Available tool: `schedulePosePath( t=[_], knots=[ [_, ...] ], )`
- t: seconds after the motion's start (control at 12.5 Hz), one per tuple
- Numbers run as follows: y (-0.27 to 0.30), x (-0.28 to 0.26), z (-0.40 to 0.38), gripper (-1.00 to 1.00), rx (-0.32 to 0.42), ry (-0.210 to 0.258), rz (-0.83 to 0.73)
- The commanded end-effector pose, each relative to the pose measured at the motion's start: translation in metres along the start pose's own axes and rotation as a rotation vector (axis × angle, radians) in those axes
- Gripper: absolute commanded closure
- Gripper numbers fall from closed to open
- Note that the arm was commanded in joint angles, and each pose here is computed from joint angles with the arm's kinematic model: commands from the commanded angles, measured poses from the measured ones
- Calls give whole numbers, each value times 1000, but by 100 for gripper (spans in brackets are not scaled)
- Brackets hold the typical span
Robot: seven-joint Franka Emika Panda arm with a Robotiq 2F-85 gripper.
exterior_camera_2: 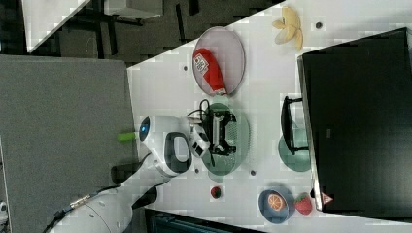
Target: Drag strainer left to right.
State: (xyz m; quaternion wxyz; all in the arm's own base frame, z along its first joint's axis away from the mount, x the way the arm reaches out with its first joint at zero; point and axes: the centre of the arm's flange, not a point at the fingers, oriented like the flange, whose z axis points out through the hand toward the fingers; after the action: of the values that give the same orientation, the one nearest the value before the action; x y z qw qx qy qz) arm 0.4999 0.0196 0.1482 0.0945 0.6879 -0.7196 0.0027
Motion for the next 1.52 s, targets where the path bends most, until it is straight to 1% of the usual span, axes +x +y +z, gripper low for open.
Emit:
schedulePosePath(
  t=[0.08,0.32,0.64,0.8,0.96,1.12,1.36,1.44,1.52],
  knots=[
    [1,26,-4,-100,-11,11,-78],
    [-1,56,-1,-100,-7,22,-111],
    [0,85,3,-100,-11,35,-72],
    [0,85,2,-100,-10,35,-74],
    [-2,70,-11,-100,12,28,-140],
    [-1,54,-48,-100,72,27,-282],
    [13,49,-133,-100,136,37,-466],
    [23,54,-164,-100,134,23,-488],
    [35,60,-196,-100,134,-7,-507]
  ],
)
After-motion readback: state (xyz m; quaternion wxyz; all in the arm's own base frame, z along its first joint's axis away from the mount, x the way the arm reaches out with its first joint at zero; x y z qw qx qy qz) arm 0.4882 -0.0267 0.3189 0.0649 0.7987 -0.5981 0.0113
